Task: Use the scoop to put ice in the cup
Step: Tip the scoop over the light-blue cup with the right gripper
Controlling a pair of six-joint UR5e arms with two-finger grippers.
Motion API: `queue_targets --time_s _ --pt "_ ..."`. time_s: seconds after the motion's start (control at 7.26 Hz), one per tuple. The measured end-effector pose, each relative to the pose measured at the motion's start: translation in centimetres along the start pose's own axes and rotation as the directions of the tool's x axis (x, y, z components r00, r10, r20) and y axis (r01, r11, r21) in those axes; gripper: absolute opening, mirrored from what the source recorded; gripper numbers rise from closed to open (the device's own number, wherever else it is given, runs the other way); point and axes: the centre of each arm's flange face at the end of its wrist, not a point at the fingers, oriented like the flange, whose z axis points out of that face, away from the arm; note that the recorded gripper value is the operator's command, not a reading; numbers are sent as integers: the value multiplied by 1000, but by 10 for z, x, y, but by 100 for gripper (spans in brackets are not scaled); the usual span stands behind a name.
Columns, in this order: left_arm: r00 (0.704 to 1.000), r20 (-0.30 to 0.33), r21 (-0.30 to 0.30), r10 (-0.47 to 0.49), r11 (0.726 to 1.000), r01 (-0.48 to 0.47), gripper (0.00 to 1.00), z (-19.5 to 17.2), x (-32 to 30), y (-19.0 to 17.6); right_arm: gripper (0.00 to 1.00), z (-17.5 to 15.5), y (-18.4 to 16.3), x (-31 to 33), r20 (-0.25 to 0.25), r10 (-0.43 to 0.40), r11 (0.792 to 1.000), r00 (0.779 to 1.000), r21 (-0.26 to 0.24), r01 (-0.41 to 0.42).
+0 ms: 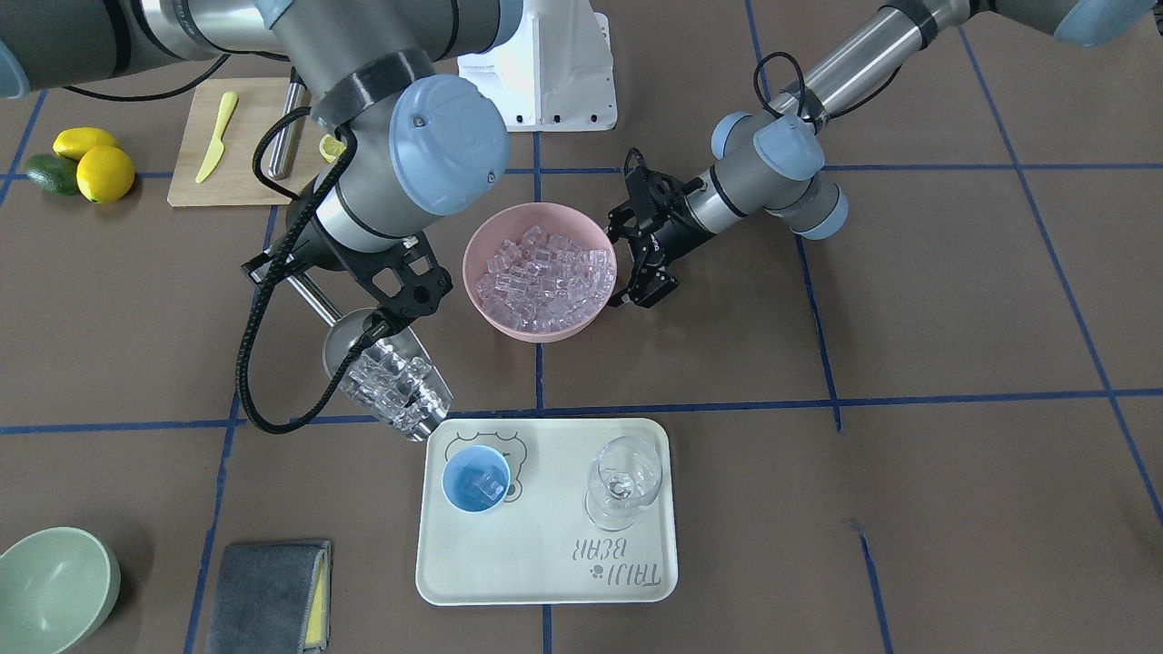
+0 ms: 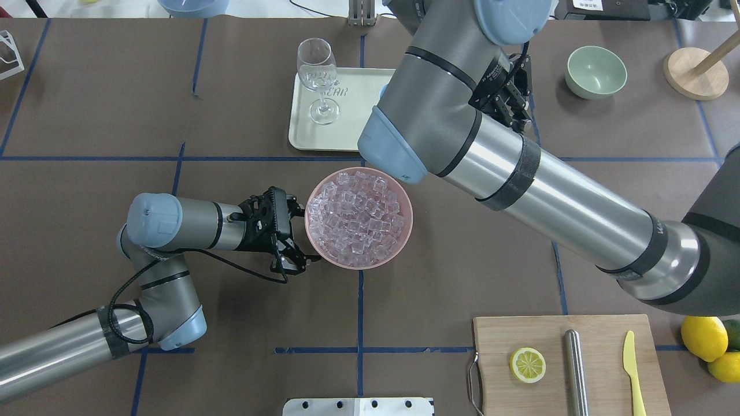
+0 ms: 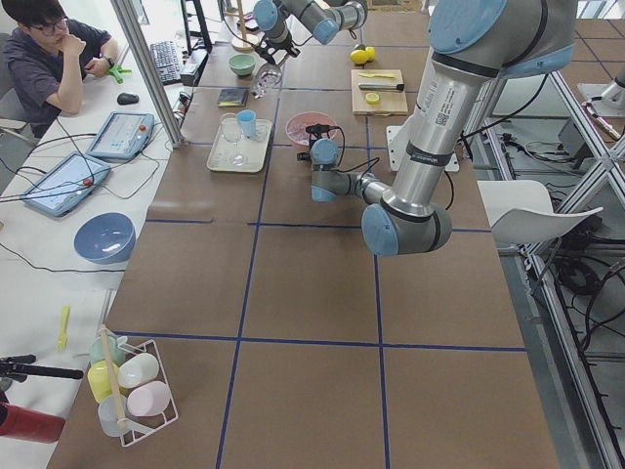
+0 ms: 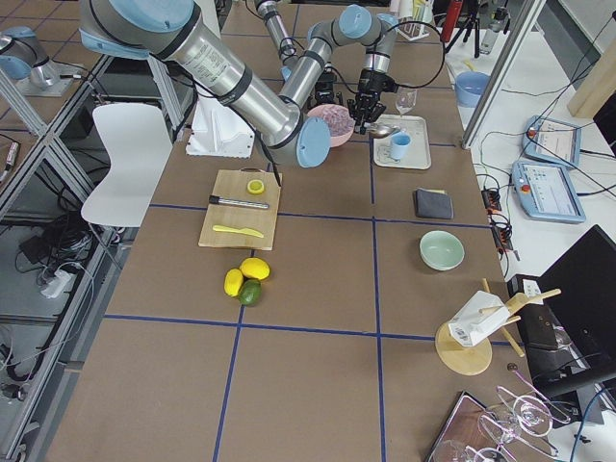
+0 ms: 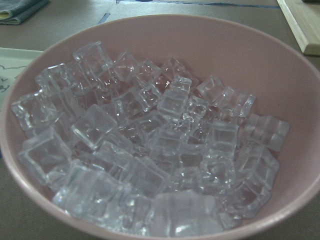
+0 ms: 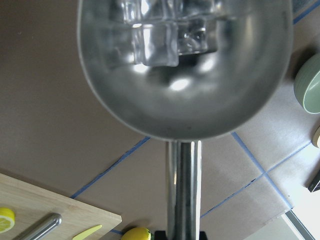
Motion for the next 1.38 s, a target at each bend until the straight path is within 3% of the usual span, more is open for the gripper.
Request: queue_targets --time_s 0.83,1.38 --pt "1000 0 0 0 1000 0 100 0 0 0 0 -18 -16 9 -28 -93 990 995 -105 89" --pt "1000 0 0 0 1000 0 100 0 0 0 0 -19 -14 19 -24 -97 989 995 -116 94"
